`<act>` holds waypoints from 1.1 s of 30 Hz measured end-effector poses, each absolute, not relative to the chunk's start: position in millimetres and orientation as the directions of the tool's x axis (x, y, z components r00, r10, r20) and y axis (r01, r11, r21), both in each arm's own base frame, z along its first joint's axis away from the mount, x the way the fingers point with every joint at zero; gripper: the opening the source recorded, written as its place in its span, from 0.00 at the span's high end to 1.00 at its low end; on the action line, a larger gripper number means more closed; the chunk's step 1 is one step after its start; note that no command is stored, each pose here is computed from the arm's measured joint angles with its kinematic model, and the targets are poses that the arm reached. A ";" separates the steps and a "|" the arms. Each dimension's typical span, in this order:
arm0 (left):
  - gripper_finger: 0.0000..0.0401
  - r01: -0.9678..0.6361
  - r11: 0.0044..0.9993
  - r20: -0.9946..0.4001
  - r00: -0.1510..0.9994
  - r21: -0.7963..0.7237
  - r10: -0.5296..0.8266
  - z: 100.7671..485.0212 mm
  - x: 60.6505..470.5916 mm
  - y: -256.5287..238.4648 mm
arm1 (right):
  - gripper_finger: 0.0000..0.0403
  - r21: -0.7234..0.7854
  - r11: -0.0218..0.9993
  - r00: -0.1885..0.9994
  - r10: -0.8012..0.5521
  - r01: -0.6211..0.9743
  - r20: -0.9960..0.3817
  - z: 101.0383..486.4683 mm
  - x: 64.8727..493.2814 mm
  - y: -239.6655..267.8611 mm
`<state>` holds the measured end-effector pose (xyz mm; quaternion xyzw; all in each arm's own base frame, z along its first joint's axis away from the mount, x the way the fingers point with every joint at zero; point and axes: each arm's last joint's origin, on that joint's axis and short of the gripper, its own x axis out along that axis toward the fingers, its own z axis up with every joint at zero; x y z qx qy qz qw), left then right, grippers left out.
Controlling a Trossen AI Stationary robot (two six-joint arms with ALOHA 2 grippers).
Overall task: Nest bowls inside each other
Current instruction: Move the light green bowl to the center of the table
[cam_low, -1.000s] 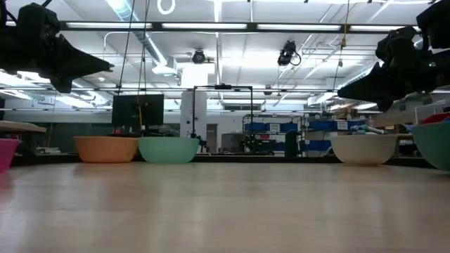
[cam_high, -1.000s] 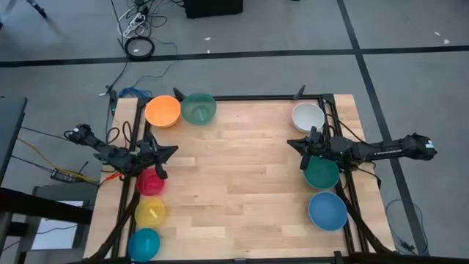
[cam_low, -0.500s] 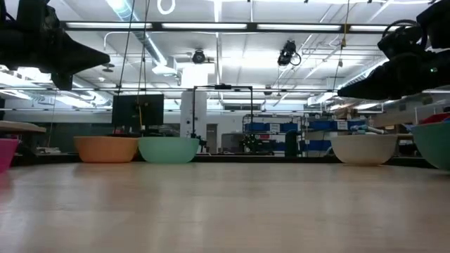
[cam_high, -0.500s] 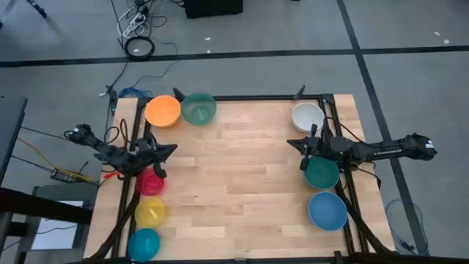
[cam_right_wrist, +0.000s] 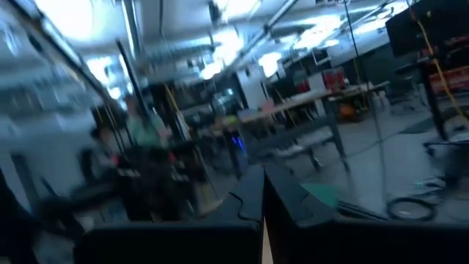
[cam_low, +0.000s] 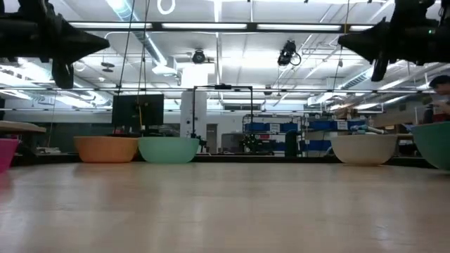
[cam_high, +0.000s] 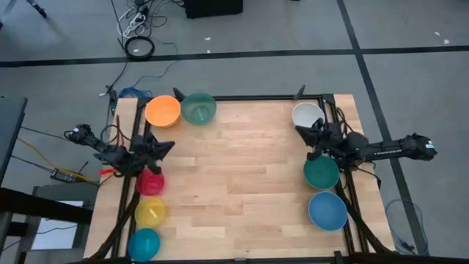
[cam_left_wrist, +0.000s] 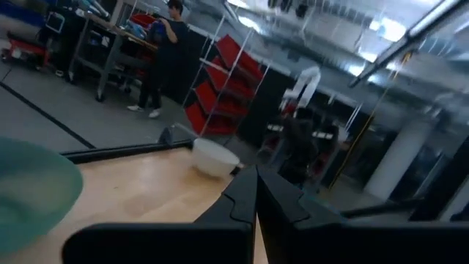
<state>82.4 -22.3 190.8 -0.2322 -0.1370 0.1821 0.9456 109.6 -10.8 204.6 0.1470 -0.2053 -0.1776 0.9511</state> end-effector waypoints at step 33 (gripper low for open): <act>0.96 -0.529 0.715 0.137 0.752 -0.458 0.645 197.6 77.5 -15.0 | 1.00 0.299 0.902 0.872 -0.148 0.312 -0.466 215.5 265.7 -84.3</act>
